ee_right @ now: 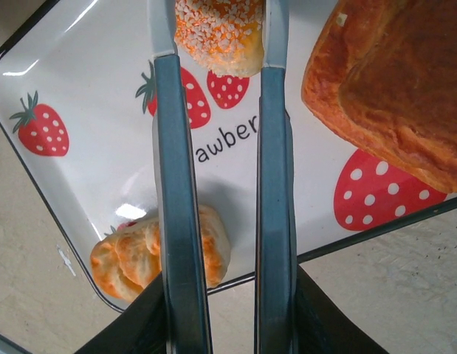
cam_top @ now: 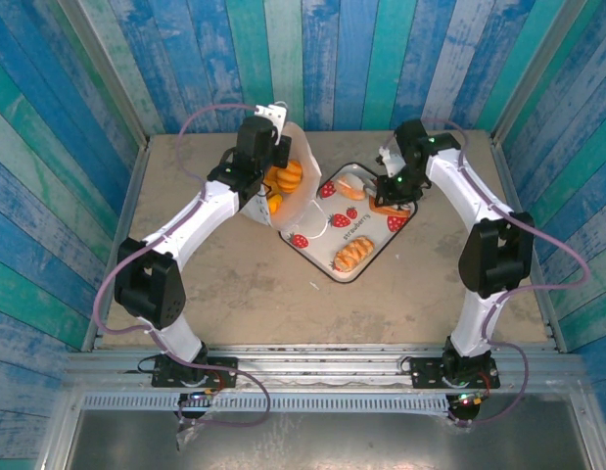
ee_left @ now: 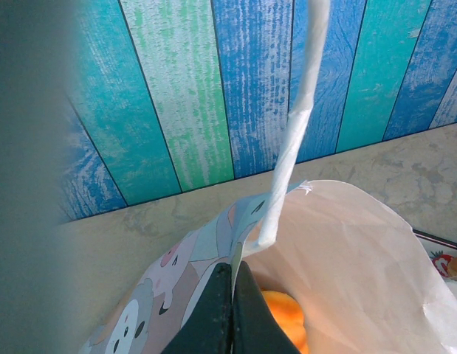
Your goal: Take the fake bread out of the paper bag
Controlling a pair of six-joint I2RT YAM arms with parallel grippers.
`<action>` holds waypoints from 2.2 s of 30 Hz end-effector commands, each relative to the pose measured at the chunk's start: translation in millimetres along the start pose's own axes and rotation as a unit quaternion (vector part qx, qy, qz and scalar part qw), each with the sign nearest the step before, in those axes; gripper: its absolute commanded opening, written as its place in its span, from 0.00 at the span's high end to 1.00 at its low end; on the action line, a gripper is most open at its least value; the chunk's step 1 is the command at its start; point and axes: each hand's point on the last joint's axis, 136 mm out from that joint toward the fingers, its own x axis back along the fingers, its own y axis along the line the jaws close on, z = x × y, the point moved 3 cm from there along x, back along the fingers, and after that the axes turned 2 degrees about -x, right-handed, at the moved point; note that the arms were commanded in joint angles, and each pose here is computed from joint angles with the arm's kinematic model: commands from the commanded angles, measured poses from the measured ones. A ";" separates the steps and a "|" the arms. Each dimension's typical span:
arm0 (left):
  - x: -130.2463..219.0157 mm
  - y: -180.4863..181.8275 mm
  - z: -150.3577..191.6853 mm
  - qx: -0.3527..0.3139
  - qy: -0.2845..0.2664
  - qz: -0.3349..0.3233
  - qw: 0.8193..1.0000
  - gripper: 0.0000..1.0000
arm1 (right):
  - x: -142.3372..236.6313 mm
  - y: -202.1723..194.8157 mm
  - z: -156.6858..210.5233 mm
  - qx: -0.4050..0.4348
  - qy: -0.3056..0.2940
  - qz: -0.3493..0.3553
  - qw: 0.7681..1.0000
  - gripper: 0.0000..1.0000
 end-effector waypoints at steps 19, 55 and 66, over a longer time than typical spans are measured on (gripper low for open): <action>8.7 2.8 -20.5 0.000 -0.031 -0.004 1.000 1.00 | -32.1 -14.8 -3.8 -0.063 0.021 -0.005 0.998 0.66; 8.1 -0.6 -18.6 -0.009 -0.027 0.008 1.000 1.00 | 70.5 5.0 6.1 -0.057 -0.076 0.018 0.995 0.60; 12.2 0.5 -16.5 -0.018 -0.027 0.007 0.999 1.00 | 133.6 94.1 38.3 0.012 -0.138 -0.024 0.990 0.60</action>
